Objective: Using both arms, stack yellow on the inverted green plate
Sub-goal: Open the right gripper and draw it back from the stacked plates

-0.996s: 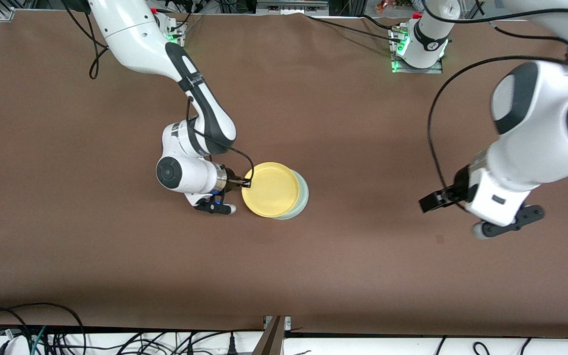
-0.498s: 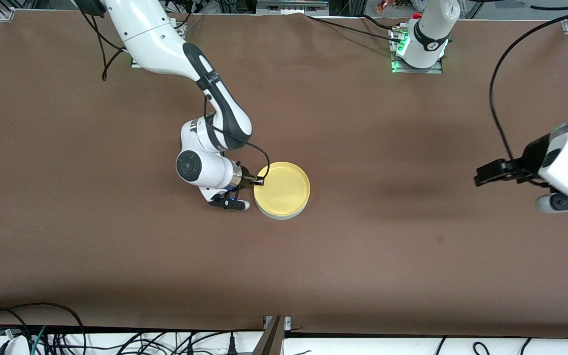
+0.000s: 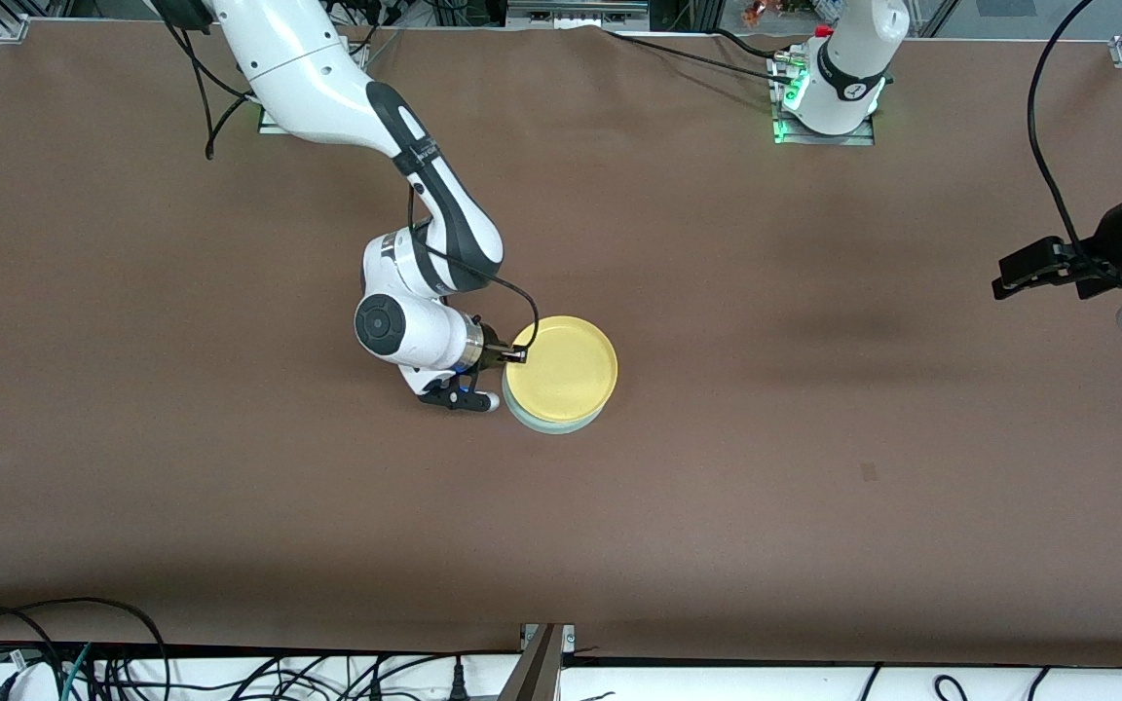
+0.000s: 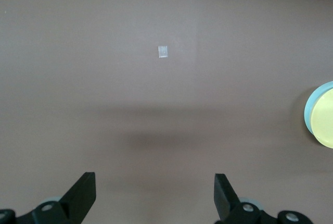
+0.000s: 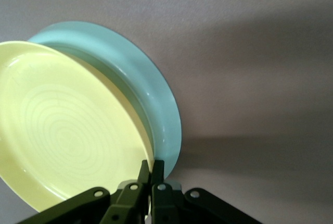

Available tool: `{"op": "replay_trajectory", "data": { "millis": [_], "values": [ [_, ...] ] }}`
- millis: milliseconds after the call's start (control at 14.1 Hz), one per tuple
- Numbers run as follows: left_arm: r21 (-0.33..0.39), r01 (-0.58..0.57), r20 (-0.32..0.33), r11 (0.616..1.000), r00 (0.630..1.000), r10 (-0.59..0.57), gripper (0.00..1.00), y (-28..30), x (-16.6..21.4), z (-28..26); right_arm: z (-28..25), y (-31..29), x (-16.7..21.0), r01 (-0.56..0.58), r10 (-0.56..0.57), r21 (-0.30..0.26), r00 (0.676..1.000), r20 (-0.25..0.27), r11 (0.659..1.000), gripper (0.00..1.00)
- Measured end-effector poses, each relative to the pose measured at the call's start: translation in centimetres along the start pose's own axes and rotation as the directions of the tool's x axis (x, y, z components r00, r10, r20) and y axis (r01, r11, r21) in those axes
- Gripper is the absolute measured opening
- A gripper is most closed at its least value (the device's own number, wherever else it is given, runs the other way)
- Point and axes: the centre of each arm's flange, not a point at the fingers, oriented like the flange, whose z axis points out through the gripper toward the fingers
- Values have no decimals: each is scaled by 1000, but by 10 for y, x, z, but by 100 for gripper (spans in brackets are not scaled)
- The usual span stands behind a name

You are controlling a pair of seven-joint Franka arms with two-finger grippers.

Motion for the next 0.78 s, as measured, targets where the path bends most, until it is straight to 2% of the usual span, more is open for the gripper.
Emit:
{"op": "replay_trajectory", "data": {
  "millis": [356,427,569,640,783],
  "values": [
    [47,-29,-20,998,999,30,100,-3,-37,19,-3,7,6,-12,12,1,1000,-5,1000,3],
    [49,-43,-37,998,998,45,100,-5,-44,20,-3,7,6,-13,13,0,1000,-6,1000,8],
    [50,-73,-58,996,995,76,100,-12,-56,22,-3,9,8,-13,13,1,1000,-16,1000,25],
    [50,-85,-62,995,994,88,100,-15,-60,20,-7,9,12,-13,13,3,999,-30,1000,38],
    [51,-102,-66,993,992,105,100,-17,-64,13,-32,17,28,-5,4,-10,998,-65,1000,57]
  ]
}}
